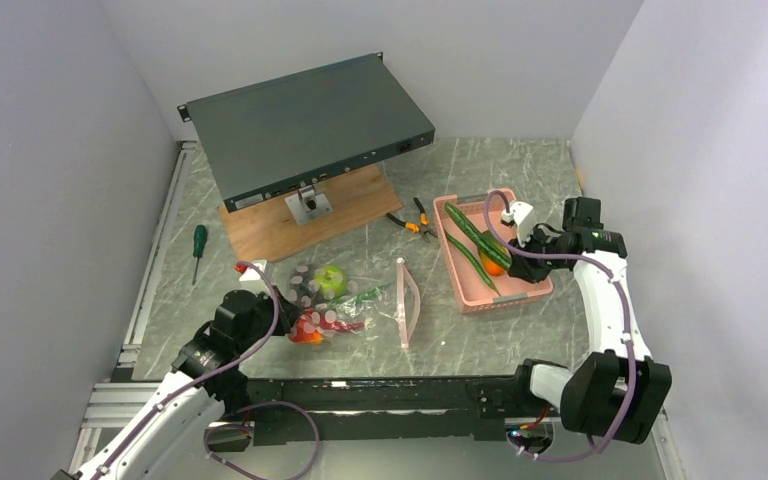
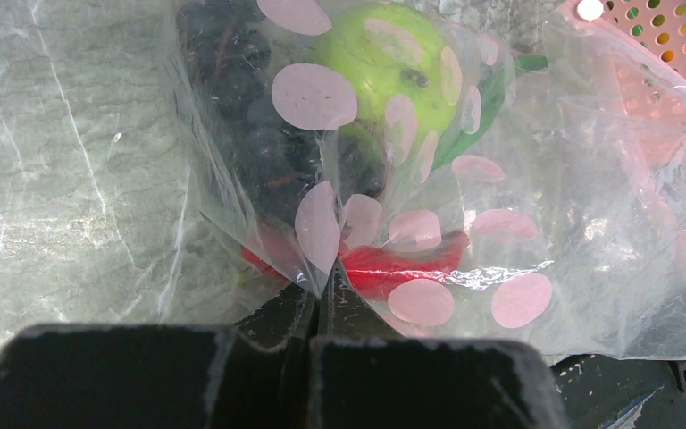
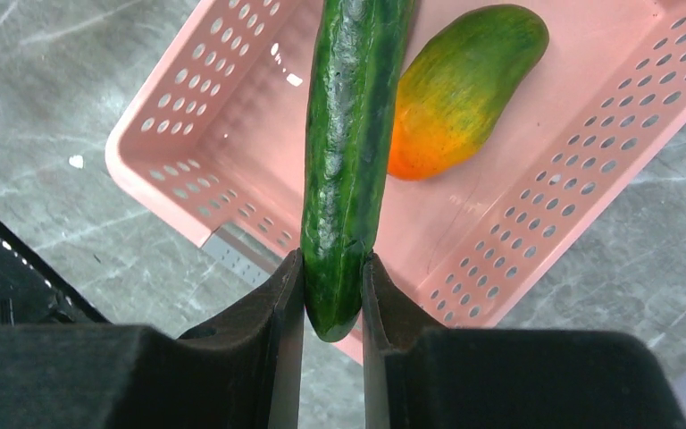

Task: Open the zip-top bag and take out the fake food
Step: Place the fake vegetable in the bin.

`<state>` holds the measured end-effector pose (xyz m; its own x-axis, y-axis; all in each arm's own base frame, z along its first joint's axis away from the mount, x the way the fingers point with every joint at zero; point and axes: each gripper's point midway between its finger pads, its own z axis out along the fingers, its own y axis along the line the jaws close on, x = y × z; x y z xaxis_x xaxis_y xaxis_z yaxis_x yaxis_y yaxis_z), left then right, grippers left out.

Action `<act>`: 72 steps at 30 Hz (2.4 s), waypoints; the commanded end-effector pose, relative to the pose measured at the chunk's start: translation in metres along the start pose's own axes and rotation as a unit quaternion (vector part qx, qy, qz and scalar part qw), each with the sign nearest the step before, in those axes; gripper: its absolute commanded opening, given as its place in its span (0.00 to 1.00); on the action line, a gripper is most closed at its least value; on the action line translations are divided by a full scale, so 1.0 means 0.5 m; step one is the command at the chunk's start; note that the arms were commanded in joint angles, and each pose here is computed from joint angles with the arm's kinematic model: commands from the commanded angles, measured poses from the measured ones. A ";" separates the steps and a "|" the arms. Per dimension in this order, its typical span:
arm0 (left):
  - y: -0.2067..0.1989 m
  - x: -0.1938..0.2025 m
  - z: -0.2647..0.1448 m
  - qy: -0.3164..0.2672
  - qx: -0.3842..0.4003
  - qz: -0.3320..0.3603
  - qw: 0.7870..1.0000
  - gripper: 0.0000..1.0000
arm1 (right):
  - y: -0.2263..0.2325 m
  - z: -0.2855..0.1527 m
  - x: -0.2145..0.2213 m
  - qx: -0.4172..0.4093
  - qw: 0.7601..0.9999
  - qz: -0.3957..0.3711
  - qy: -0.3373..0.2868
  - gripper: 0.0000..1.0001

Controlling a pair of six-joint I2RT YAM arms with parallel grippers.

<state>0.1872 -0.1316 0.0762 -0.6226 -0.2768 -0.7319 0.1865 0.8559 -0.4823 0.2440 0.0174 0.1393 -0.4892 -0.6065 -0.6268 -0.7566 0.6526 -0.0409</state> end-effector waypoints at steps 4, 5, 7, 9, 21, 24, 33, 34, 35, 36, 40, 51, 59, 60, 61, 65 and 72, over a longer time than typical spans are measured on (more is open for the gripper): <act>-0.002 -0.012 0.000 -0.016 0.001 -0.007 1.000 0.00 | -0.021 0.031 -0.024 0.001 0.997 0.062 -0.055 0.03; -0.002 -0.012 0.000 -0.016 0.001 -0.007 1.000 0.00 | -0.022 0.035 -0.023 -0.001 0.996 0.068 -0.056 0.03; -0.001 -0.011 0.001 -0.016 0.001 -0.007 1.000 0.00 | -0.022 0.042 -0.020 -0.006 0.995 0.079 -0.057 0.04; -0.002 -0.011 0.001 -0.017 0.001 -0.008 1.000 0.00 | -0.020 0.048 -0.017 -0.013 0.994 0.090 -0.058 0.04; -0.001 -0.008 0.001 -0.017 0.003 -0.010 1.000 0.00 | -0.004 0.077 0.003 -0.056 0.989 0.129 -0.044 0.10; -0.002 -0.008 0.001 -0.017 0.004 -0.011 1.000 0.00 | -0.004 0.082 0.006 -0.058 0.988 0.135 -0.040 0.14; -0.003 -0.007 0.001 -0.016 0.005 -0.012 1.000 0.00 | -0.005 0.091 0.017 -0.062 0.987 0.144 -0.032 0.32; -0.002 -0.007 0.001 -0.016 0.004 -0.012 1.000 0.00 | -0.005 0.091 0.017 -0.061 0.987 0.144 -0.031 0.34; -0.003 -0.007 0.001 -0.016 0.005 -0.012 1.000 0.00 | -0.004 0.091 0.017 -0.062 0.987 0.144 -0.032 0.36; -0.003 -0.007 0.001 -0.016 0.006 -0.012 1.000 0.00 | -0.004 0.091 0.017 -0.062 0.987 0.143 -0.032 0.39; -0.003 -0.007 0.000 -0.016 0.005 -0.012 1.000 0.00 | -0.004 0.088 0.014 -0.058 0.988 0.138 -0.036 0.47; -0.005 -0.011 -0.002 -0.020 0.007 -0.013 1.000 0.00 | 0.018 0.064 -0.021 -0.080 0.989 0.099 -0.074 0.49; -0.008 -0.011 0.000 -0.019 0.010 -0.014 1.000 0.00 | 0.044 0.037 -0.062 -0.097 0.987 0.044 -0.122 0.51; -0.009 -0.011 0.000 -0.020 0.011 -0.014 1.000 0.00 | 0.048 0.035 -0.066 -0.100 0.986 0.036 -0.128 0.51; -0.009 -0.011 0.001 -0.019 0.011 -0.015 1.000 0.00 | 0.053 0.032 -0.073 -0.105 0.985 0.030 -0.135 0.52; -0.010 -0.012 0.001 -0.020 0.012 -0.015 1.000 0.00 | 0.075 0.028 -0.092 -0.125 0.981 0.000 -0.149 0.52; -0.012 -0.011 0.003 -0.018 0.016 -0.017 1.000 0.00 | 0.172 0.058 -0.139 -0.193 0.965 -0.083 -0.158 0.52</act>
<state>0.1849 -0.1315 0.0731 -0.6253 -0.2971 -0.7216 0.1742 0.8482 -0.5002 0.2327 0.0936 0.1381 -0.3972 -0.4623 -0.7928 -0.8748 0.4517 0.1749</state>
